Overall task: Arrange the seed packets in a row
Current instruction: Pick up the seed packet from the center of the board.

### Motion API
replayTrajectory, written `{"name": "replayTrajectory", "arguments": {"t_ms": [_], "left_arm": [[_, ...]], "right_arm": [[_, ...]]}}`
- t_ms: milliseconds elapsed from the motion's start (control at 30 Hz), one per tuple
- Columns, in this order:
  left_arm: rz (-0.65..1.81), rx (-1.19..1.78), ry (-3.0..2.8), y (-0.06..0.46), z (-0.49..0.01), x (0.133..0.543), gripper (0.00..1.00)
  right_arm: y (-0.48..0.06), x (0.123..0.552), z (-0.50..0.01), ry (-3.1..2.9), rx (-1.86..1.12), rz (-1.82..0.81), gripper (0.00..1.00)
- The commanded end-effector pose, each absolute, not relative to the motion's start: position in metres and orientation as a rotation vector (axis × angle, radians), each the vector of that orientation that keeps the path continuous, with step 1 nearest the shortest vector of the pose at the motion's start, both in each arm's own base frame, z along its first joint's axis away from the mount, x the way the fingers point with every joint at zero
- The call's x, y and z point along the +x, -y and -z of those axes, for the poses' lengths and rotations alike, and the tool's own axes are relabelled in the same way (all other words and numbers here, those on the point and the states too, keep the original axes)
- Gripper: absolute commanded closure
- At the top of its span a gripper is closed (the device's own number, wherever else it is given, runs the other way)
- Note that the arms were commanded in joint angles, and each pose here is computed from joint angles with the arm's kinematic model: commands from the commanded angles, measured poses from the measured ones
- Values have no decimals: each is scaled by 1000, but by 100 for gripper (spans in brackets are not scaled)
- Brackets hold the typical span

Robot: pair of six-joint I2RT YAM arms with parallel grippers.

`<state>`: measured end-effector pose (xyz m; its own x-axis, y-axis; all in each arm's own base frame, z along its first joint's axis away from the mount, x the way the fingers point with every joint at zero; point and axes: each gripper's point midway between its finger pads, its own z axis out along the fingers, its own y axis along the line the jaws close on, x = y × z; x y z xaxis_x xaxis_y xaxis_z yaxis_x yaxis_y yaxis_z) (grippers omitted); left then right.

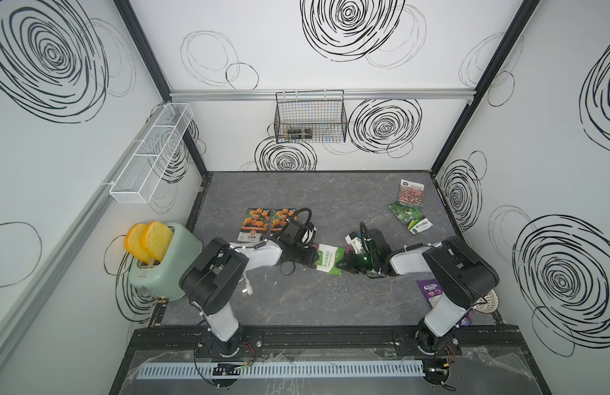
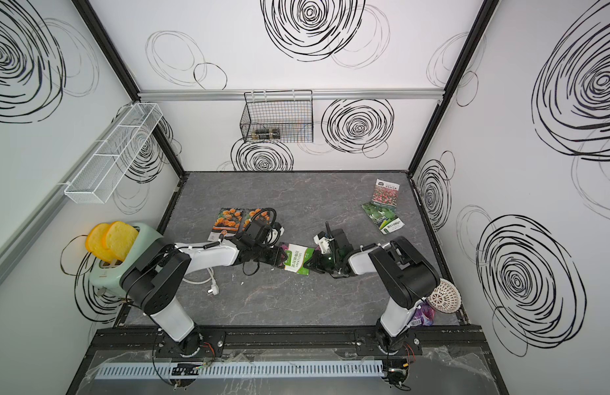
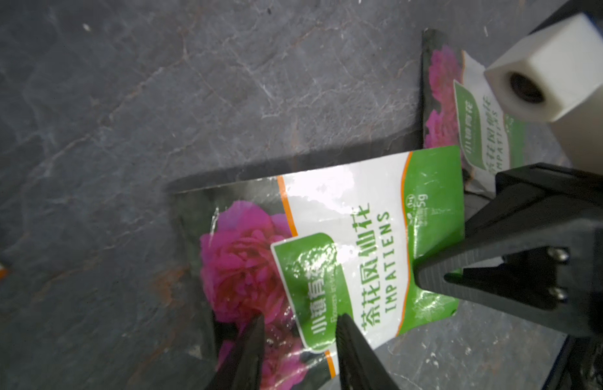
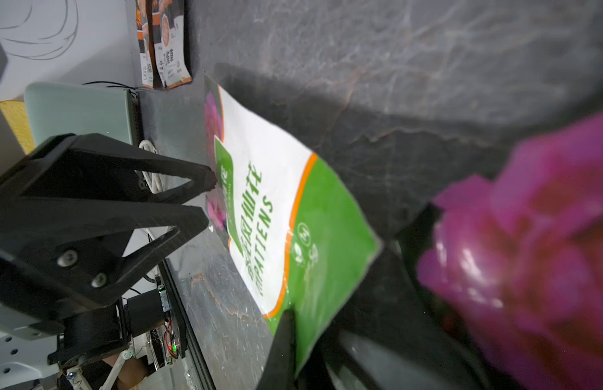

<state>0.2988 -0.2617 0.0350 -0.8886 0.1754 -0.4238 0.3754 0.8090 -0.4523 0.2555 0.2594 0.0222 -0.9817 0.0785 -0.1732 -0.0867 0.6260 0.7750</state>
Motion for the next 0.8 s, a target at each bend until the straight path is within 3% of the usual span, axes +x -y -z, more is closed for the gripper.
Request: {"name": "replayTrajectory", "arguments": {"t_ms": [0,133,433,767], "left_arm": [[871,366,-2505,274,-100,320,58],[1015,204,-2404,273,-154,334,56],[1466,-133,-2153,285,-223,329,52],[1684,-344,-2075,296,-239,314,45]], "right_arm": [[-256,272,-60,-2568,-28,-1256,100],[-243,292,-102,-2481,12,-1244,100],[-225,327,-160,-2262,277,-1365,100],[-218,348,-184,-2136,390,-1382,100]]}}
